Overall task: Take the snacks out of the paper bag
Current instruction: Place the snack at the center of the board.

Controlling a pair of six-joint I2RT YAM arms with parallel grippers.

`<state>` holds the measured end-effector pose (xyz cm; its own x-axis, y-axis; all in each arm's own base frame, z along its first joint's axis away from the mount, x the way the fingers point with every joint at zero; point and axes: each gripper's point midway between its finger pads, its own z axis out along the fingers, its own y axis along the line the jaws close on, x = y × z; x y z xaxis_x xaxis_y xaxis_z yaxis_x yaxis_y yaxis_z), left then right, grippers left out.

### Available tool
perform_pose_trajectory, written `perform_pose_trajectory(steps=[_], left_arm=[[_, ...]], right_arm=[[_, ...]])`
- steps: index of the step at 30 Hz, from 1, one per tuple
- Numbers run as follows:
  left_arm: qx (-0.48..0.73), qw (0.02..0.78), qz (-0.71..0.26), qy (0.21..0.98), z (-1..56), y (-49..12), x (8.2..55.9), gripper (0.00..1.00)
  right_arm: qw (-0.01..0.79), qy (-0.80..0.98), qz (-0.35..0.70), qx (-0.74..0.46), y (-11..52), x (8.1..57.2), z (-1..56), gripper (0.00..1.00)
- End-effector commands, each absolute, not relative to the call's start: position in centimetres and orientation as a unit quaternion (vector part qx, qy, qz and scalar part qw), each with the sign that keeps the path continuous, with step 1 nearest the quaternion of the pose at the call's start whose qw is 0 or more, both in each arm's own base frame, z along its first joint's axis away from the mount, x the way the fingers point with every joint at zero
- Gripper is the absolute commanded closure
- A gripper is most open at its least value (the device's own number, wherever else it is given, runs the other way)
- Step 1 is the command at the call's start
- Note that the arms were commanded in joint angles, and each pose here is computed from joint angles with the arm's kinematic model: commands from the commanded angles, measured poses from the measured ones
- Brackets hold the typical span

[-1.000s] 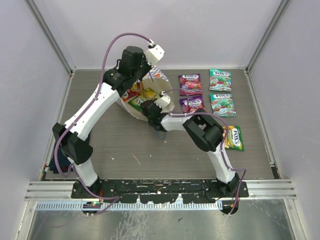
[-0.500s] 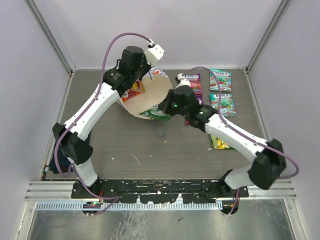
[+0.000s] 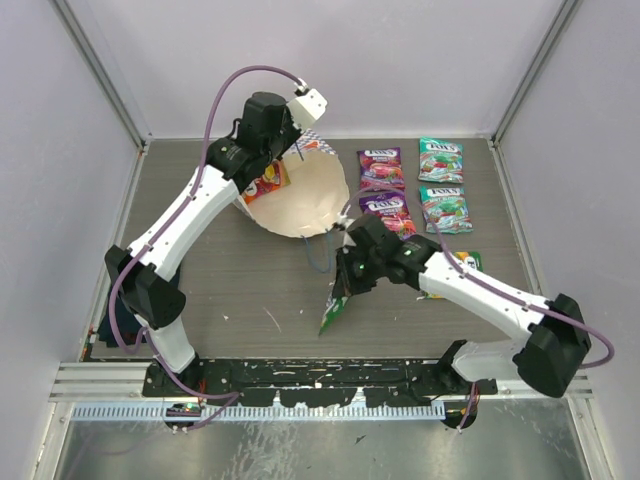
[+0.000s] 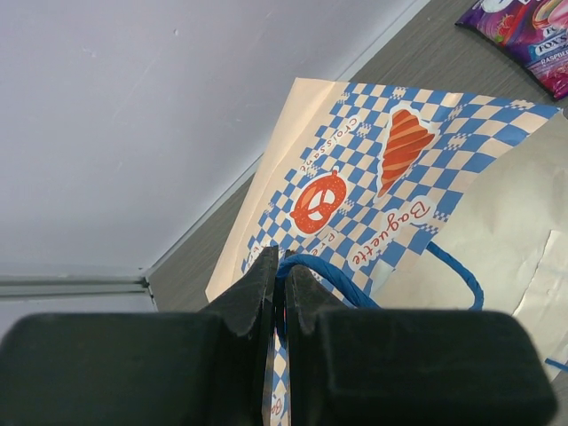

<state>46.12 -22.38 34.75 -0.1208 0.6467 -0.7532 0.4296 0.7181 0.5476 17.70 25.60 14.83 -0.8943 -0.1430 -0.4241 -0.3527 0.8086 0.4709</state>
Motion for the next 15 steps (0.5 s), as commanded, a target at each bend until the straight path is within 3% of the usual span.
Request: perform_pose_trajectory(steps=[1,6,13,15], left_arm=[[0.337,0.598,0.100,0.720,38.5,-21.5,45.7,0.93],[0.337,0.597,0.103,0.720,38.4,-21.4,45.7,0.93],[0.339,0.595,0.104,0.721,38.2,-21.5,45.9,0.93],[0.340,0.594,0.104,0.722,38.1,-21.6,46.0,0.93]], right_arm=[[0.139,0.884,0.386,-0.225,30.8,14.0,17.0,0.99],[0.142,0.904,0.348,-0.202,28.1,15.2,15.0,0.99],[0.098,0.987,0.033,-0.126,16.9,18.6,4.9,0.99],[0.089,0.987,-0.012,-0.130,15.7,19.1,3.7,0.99]])
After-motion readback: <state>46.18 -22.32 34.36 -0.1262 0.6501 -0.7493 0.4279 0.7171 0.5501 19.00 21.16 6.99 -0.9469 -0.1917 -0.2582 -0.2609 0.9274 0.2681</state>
